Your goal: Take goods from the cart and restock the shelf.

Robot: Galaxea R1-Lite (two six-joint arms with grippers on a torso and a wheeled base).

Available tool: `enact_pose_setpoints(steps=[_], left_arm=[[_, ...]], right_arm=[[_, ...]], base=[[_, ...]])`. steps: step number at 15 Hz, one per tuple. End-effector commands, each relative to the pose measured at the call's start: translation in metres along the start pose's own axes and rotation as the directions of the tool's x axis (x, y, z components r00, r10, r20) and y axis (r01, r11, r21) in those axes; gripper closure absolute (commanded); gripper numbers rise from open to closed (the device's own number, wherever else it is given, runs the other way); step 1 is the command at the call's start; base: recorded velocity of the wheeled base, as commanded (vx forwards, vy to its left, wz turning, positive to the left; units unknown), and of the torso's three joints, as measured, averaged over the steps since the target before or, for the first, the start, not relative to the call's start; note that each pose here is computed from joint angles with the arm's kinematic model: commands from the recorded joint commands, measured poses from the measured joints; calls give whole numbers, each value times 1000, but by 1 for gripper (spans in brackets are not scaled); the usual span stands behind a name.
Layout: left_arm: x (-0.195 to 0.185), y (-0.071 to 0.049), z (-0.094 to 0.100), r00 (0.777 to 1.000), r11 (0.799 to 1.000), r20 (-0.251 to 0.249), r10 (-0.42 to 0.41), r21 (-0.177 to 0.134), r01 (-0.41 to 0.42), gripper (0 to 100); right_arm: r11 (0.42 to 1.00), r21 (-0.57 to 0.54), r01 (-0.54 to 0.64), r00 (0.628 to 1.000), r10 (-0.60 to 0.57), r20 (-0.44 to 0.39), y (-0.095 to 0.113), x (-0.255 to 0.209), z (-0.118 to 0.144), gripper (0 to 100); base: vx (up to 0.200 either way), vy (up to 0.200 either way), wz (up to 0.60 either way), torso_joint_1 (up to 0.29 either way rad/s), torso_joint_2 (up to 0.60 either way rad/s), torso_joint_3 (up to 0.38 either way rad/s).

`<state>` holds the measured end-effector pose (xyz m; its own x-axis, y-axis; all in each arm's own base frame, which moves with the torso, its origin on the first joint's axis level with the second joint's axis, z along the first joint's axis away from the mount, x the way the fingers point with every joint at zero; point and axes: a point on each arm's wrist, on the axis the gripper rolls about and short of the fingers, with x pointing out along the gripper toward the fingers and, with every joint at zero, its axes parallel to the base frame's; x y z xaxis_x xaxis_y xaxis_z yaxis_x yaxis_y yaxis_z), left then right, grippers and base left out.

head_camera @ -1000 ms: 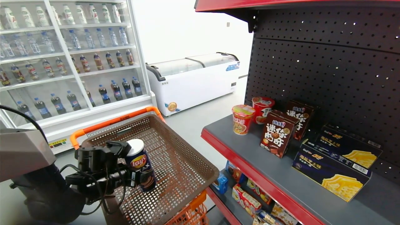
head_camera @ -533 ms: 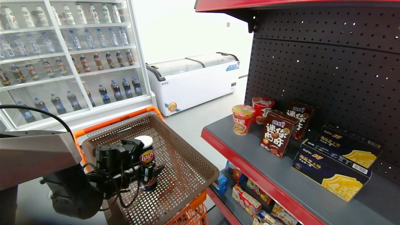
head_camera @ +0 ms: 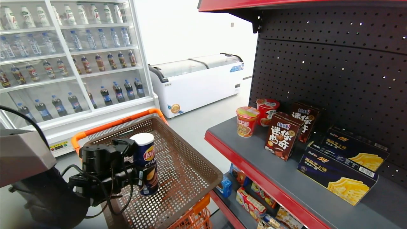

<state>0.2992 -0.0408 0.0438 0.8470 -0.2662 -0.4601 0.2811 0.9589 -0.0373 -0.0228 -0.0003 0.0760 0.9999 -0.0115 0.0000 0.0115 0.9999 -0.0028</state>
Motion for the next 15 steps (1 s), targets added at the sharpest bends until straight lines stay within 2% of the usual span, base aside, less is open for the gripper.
enact_pose_setpoints(steps=[1, 2, 4, 5, 7, 9, 11, 13, 15], left_arm=[[-60, -8, 49, 995, 1000, 95, 4, 16, -5, 100], [-81, -12, 57, 998, 1000, 65, -3, 12, 2, 100], [-113, -19, 60, 1000, 1000, 22, -10, 8, 10, 100], [-143, -24, 59, 999, 1000, 34, -15, 11, 15, 100], [-174, -28, 51, 999, 1000, 53, -14, 15, 13, 100], [-205, -34, 31, 998, 1000, 68, -15, 18, 14, 100], [-224, -37, 9, 996, 1000, 89, -10, 17, 9, 100], [-235, -38, 2, 991, 1000, 130, -2, 16, 0, 100], [-237, -38, -4, 991, 1000, 132, 0, 12, -1, 100]], right_arm=[[1000, 0, -1, 1000, 1, 0, 0, 0, 0, 0], [1000, 0, -1, 1000, 1, 0, 0, 0, 0, 0], [1000, 0, -1, 1000, 1, 0, 0, 0, 0, 0], [1000, 0, -1, 1000, 1, 0, 0, 0, 0, 0], [1000, 0, -1, 1000, 1, 0, 0, 0, 0, 0], [1000, 0, -1, 1000, 1, 0, 0, 0, 0, 0], [1000, 0, -1, 1000, 1, 0, 0, 0, 0, 0], [1000, -2, -1, 1000, 1, 0, 0, 0, 0, 0], [1000, 0, -1, 1000, 1, 0, 0, 0, 0, 0]], base=[[0, 0, 0, 0, 0, 0], [0, 0, 0, 0, 0, 0], [0, 0, 0, 0, 0, 0], [0, 0, 0, 0, 0, 0], [0, 0, 0, 0, 0, 0], [0, 0, 0, 0, 0, 0], [0, 0, 0, 0, 0, 0], [0, 0, 0, 0, 0, 0], [0, 0, 0, 0, 0, 0]])
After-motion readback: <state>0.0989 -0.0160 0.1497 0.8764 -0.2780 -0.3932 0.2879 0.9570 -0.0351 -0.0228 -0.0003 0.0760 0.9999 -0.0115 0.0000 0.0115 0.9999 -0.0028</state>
